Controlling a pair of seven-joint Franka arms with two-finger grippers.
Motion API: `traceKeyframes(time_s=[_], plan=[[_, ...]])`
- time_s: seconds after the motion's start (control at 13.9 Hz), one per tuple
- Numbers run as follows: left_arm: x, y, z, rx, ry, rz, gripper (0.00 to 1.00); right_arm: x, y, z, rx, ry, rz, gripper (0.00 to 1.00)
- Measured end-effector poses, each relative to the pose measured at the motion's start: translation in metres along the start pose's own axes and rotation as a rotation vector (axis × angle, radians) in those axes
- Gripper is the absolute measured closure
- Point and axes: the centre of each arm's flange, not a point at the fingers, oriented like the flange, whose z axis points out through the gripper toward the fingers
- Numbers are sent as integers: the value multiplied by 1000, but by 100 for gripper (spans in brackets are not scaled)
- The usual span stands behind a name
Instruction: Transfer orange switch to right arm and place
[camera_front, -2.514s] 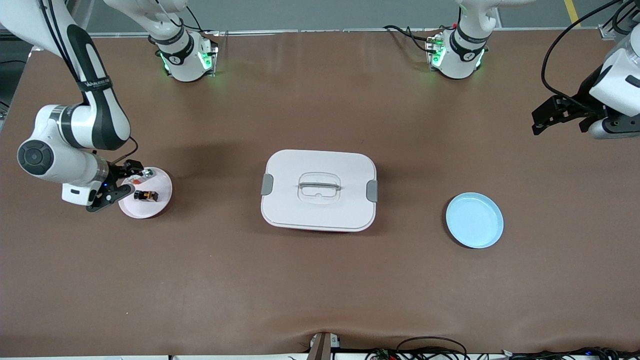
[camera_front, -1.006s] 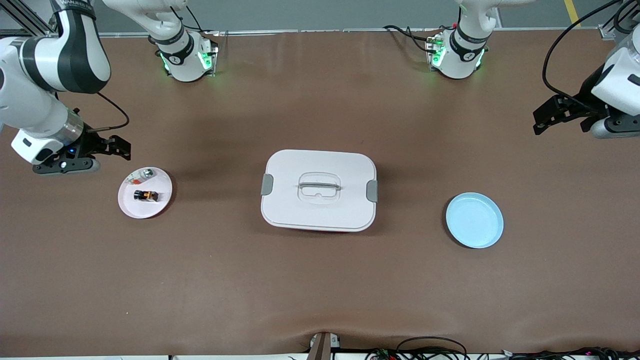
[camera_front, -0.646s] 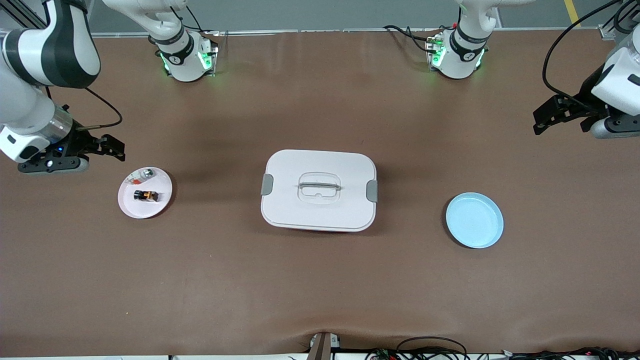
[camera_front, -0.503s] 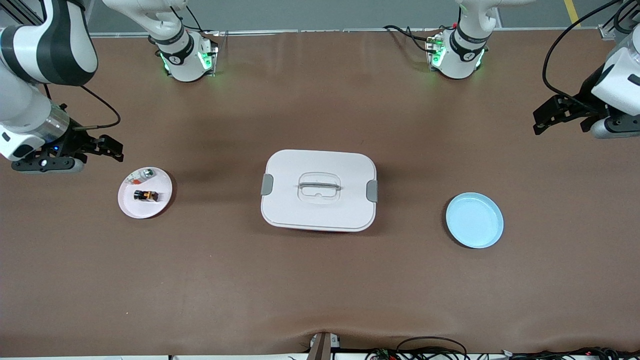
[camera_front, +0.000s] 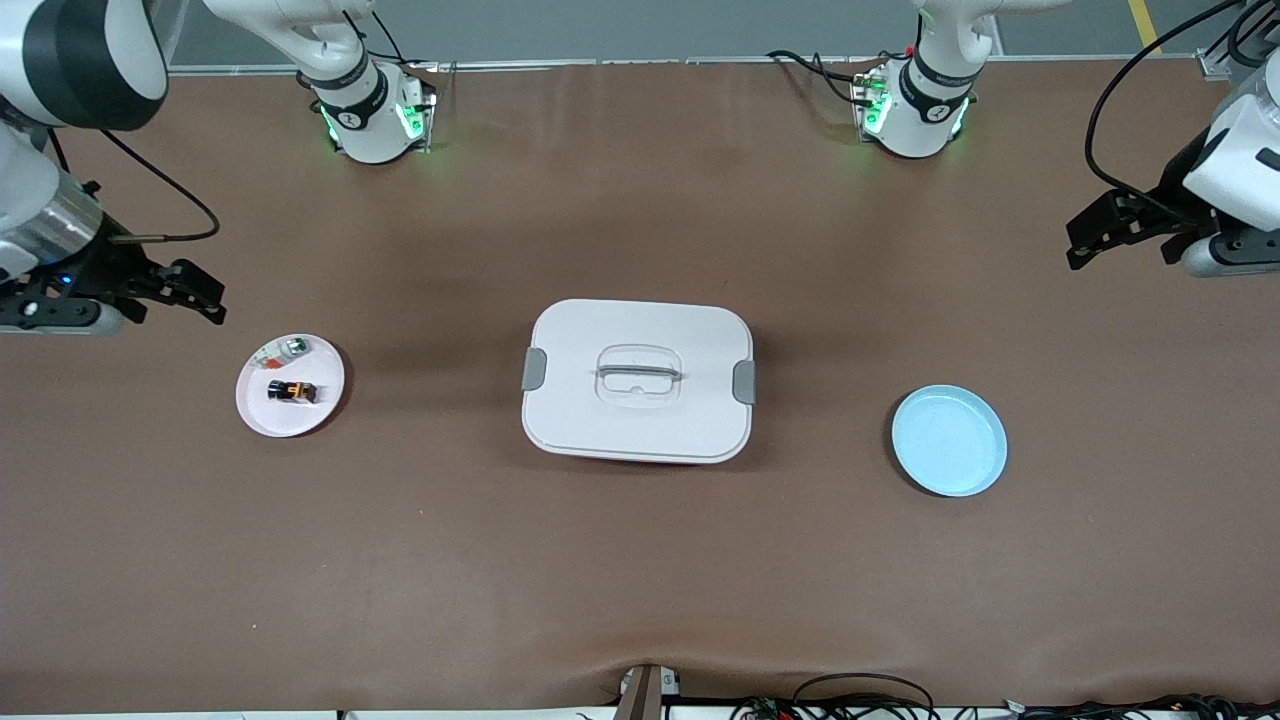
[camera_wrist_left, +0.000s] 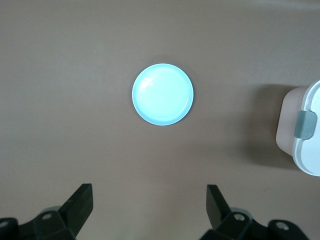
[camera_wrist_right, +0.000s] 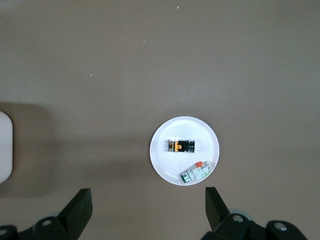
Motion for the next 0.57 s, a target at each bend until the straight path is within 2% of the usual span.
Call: traceKeyframes(time_s=[0.22,0.57], plan=[[0,0,-2,-1,5,0,0,6,2,-24,2,45,5,0],[0,0,-6,-2,12,-1,0,12,5,-46,29,87,21,0]])
